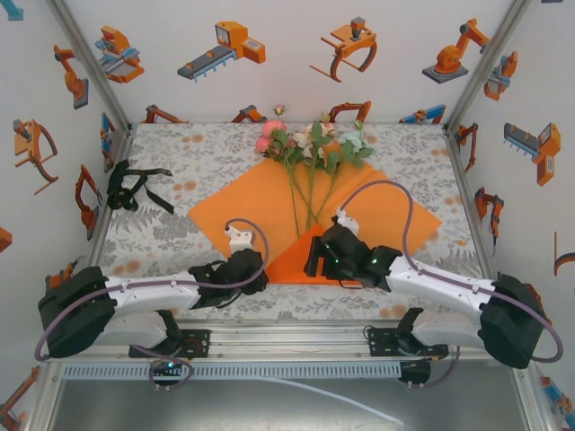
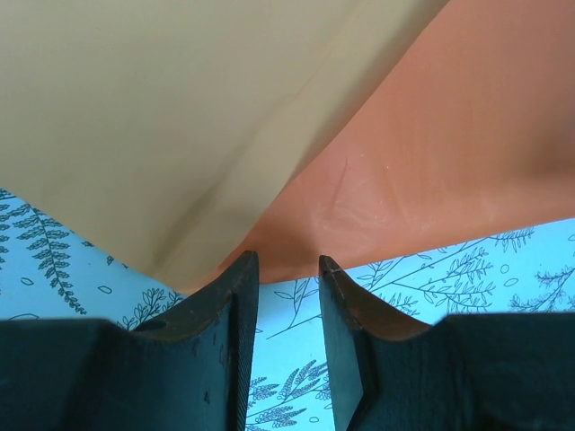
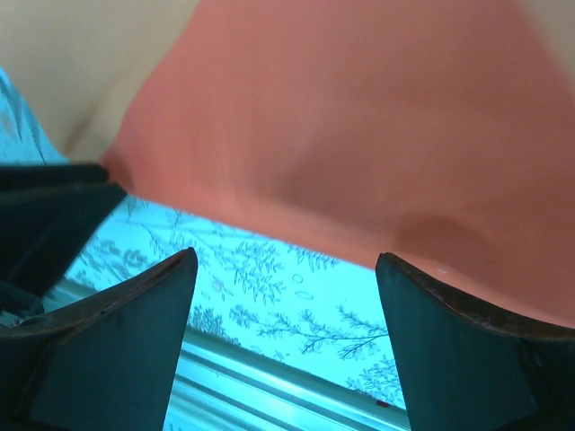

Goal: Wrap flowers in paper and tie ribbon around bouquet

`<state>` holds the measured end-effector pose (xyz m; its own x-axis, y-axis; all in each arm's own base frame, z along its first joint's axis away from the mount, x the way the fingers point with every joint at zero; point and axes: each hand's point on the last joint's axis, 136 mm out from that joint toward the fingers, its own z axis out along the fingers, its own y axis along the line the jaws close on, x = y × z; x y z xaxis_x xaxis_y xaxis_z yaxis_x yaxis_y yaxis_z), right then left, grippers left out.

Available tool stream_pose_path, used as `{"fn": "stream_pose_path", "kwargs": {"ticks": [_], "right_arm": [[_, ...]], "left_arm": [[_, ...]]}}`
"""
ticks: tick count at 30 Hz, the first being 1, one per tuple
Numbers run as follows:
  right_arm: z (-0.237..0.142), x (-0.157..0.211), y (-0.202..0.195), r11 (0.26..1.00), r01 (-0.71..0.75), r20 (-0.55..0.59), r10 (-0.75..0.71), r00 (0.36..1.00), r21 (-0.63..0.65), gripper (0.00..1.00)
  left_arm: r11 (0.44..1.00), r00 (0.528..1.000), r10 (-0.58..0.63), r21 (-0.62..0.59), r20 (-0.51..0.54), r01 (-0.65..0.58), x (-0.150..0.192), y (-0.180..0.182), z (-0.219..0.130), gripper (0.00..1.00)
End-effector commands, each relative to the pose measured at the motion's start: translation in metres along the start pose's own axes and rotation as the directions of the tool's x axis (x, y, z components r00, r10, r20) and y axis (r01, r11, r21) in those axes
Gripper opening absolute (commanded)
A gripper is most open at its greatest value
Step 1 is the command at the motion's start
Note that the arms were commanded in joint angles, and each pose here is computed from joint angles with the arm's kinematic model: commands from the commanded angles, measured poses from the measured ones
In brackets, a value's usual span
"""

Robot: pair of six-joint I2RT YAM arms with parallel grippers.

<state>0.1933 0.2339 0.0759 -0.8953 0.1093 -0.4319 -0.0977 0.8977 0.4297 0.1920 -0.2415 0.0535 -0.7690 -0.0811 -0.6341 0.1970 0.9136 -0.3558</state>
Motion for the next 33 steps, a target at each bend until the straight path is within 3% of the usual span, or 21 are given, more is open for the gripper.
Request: {"fn": "stream_pose_path", "kwargs": {"ticks": [1, 4, 13, 24, 33], "right_arm": [[0.009, 0.004, -0.005, 0.998, -0.064, 0.012, 0.064, 0.998, 0.014, 0.73], [0.009, 0.004, -0.031, 0.992, -0.064, 0.042, 0.06, 0.997, 0.11, 0.73], [0.003, 0.019, -0.08, 0.967, -0.117, 0.045, 0.11, 0.993, 0.228, 0.72], [-0.037, 0.02, -0.15, 0.885, -0.28, 0.147, 0.242, 0.959, 0.371, 0.72], [-0.053, 0.009, -0.158, 0.87, -0.325, 0.206, 0.264, 0.942, 0.37, 0.73]], "left_arm": [[0.996, 1.0, -0.015, -0.084, -0.023, 0.013, 0.013, 0.026, 0.002, 0.36], [0.995, 0.999, -0.012, -0.098, -0.034, 0.008, 0.018, 0.03, 0.003, 0.35], [0.991, 0.999, -0.033, -0.131, -0.023, 0.03, 0.02, 0.043, 0.0, 0.34], [0.988, 0.999, -0.041, -0.148, -0.021, 0.037, 0.021, 0.049, -0.002, 0.33], [0.989, 0.999, -0.048, -0.139, -0.001, 0.047, 0.015, 0.047, -0.008, 0.34]]}}
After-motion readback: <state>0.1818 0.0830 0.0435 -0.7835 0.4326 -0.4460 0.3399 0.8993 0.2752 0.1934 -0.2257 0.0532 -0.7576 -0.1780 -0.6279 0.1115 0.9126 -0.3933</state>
